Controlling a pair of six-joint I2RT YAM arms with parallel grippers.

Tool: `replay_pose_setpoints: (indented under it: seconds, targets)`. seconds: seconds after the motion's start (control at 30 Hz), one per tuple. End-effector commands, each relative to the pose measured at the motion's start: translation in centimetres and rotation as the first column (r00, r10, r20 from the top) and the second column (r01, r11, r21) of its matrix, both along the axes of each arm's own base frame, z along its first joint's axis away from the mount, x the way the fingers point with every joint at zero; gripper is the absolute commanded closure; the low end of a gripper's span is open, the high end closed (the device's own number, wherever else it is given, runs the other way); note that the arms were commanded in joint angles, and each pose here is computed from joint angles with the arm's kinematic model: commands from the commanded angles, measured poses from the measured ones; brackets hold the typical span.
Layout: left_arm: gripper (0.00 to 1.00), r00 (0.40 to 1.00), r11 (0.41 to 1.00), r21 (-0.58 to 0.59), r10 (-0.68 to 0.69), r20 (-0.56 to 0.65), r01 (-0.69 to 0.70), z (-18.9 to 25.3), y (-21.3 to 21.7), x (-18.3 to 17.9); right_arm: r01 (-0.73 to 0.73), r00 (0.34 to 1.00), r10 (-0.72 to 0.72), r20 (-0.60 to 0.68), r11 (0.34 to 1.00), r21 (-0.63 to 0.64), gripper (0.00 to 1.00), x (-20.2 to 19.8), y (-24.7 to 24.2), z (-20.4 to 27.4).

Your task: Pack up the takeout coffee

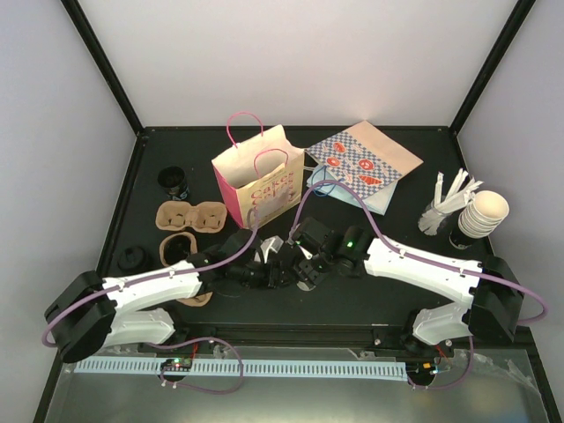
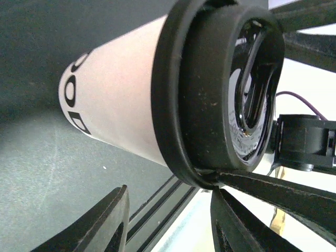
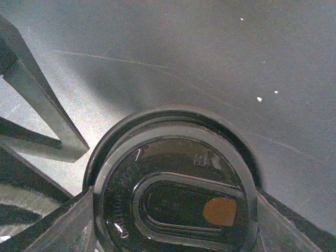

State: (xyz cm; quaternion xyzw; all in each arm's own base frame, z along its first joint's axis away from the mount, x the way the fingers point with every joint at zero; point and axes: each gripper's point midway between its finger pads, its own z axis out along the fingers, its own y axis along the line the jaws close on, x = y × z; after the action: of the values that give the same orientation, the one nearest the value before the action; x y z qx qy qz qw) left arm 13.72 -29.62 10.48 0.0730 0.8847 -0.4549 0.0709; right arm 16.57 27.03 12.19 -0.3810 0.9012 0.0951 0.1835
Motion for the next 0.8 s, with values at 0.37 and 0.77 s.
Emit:
replay_pose_setpoints:
  seconds: [0.37, 0.77]
  targets:
    - [0.56, 0.993, 0.998, 0.043, -0.039, -0.112, 0.044, -3.5, -0.4, -2.1, 0.002, 0.990, -0.016, -0.142, 0.995, -0.098, 0.28, -2.3, -1.3, -4.8]
    - [0.56, 0.998, 0.997, 0.052, 0.061, -0.008, -0.061, -1.6, 1.2, -0.4, 0.010, 0.992, -0.021, -0.126, 0.996, -0.086, 0.28, -2.2, -1.5, -4.4]
